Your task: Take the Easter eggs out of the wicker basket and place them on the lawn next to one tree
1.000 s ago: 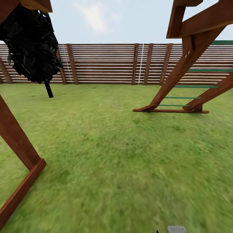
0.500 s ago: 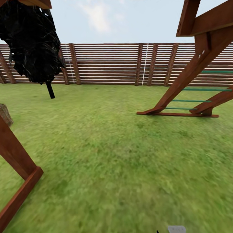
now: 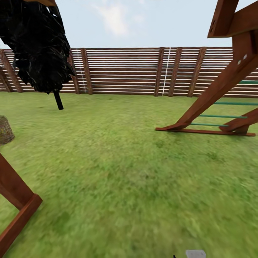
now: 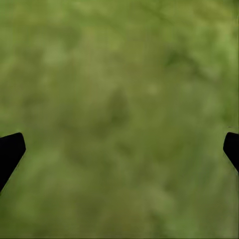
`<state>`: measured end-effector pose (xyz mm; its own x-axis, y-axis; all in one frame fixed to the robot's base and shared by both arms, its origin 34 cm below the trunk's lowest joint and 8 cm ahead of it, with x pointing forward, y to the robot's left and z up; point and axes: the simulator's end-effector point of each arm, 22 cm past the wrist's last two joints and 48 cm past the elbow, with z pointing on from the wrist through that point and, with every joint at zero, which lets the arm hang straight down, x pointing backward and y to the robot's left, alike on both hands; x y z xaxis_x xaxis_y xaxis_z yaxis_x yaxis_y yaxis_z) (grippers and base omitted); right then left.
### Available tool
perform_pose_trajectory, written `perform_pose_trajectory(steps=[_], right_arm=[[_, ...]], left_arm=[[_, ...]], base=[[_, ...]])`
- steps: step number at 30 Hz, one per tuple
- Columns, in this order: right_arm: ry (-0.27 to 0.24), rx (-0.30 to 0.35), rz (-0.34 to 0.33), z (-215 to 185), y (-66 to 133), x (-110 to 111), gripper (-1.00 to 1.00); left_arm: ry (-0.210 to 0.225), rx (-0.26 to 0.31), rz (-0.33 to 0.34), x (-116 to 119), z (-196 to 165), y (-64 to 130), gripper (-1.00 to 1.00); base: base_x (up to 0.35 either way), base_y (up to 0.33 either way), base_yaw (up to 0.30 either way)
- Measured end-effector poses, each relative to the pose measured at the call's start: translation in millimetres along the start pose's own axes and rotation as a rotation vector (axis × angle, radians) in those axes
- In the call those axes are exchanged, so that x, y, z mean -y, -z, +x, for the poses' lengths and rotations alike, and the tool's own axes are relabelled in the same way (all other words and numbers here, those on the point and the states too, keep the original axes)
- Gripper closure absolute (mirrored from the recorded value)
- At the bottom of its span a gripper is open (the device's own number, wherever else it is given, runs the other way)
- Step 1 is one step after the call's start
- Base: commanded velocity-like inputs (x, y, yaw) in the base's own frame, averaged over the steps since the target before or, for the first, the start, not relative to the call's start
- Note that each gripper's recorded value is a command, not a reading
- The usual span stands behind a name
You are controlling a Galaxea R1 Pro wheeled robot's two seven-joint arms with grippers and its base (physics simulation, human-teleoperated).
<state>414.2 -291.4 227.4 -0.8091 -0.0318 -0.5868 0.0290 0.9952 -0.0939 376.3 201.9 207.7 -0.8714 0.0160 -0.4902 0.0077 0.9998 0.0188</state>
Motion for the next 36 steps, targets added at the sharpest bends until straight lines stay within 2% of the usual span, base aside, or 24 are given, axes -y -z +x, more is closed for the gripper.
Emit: perform_pose_trajectory(steps=[8,36], right_arm=[[0.0,0.0,0.0,0.0,0.0,0.0,-1.0],[-0.001,0.0,0.0,0.1,0.0,0.2,-1.0]], left_arm=[[0.0,0.0,0.0,0.0,0.0,0.0,-1.0],[0.0,0.0,0.0,0.0,0.0,0.0,-1.0]], base=[[0.325,-0.168,0.164],[0.334,-0.025,0.002]])
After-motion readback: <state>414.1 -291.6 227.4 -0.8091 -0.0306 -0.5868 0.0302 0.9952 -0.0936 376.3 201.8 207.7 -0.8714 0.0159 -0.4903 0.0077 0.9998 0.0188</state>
